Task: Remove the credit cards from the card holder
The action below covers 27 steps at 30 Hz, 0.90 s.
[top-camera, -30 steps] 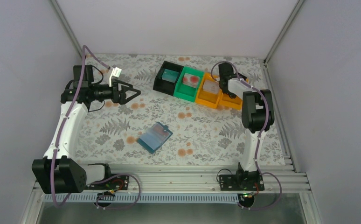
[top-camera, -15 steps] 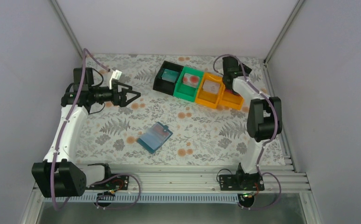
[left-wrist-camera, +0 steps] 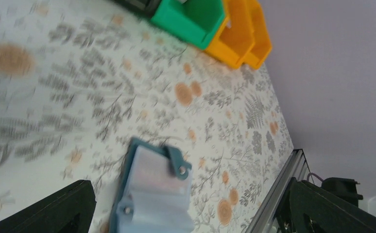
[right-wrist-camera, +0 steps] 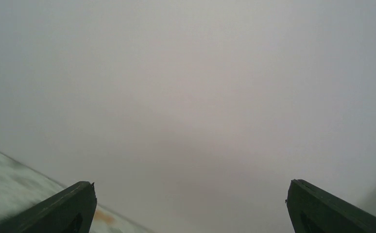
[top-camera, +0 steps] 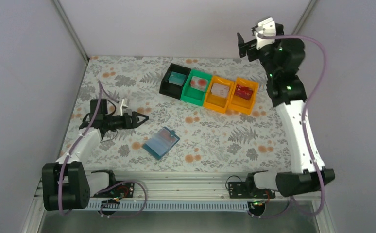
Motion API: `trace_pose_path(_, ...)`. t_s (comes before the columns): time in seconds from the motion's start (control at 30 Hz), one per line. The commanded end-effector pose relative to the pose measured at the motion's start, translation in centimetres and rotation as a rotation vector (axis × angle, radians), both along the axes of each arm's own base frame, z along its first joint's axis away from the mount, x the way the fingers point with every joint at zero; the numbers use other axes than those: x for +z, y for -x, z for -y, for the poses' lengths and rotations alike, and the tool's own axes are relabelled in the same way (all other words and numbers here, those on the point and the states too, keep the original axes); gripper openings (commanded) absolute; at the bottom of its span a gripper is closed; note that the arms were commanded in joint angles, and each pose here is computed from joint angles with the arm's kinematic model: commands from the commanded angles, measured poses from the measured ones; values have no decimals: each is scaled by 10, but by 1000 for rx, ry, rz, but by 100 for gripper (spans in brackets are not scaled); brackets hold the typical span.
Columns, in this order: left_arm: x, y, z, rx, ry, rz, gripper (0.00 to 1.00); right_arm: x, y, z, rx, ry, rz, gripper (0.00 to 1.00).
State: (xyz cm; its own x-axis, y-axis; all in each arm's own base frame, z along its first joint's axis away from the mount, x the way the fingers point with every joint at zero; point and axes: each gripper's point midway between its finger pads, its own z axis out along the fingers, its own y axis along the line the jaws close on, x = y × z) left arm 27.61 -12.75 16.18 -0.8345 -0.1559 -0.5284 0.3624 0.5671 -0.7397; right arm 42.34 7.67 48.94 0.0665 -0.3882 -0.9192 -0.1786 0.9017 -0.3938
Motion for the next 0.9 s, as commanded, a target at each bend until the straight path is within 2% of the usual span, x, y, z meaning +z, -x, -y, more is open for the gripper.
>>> trace_pose_path(0.0, -23, -5, -8, 99, 9, -40, 100, 5, 31, -76, 454, -253, -76, 99)
trace_pose_path(0.1, -43, -1, -13, 140, -17, -85, 100, -11, 44, -95, 550, -393, -217, 99)
trace_pose_path(0.27, -68, 4, -17, 179, -37, -146, 100, -71, 93, -173, 799, -398, -375, 99)
trace_pose_path(0.4, -78, 7, -19, 191, -53, -172, 100, -110, 118, -222, 876, -393, -506, 99)
trace_pose_path(0.57, -86, 11, -16, 179, -37, -204, 100, -129, 149, -253, 1030, -529, -678, 99)
trace_pose_path(0.7, -91, 14, -12, 170, -39, -226, 100, -197, 148, -267, 860, -500, -843, 99)
trace_pose_path(0.8, -96, 17, -6, 149, -33, -259, 100, -261, 152, -274, 721, -406, -966, 99)
trace_pose_path(0.87, -101, 21, -1, 135, -36, -283, 100, -301, 152, -275, 610, -343, -1039, 95)
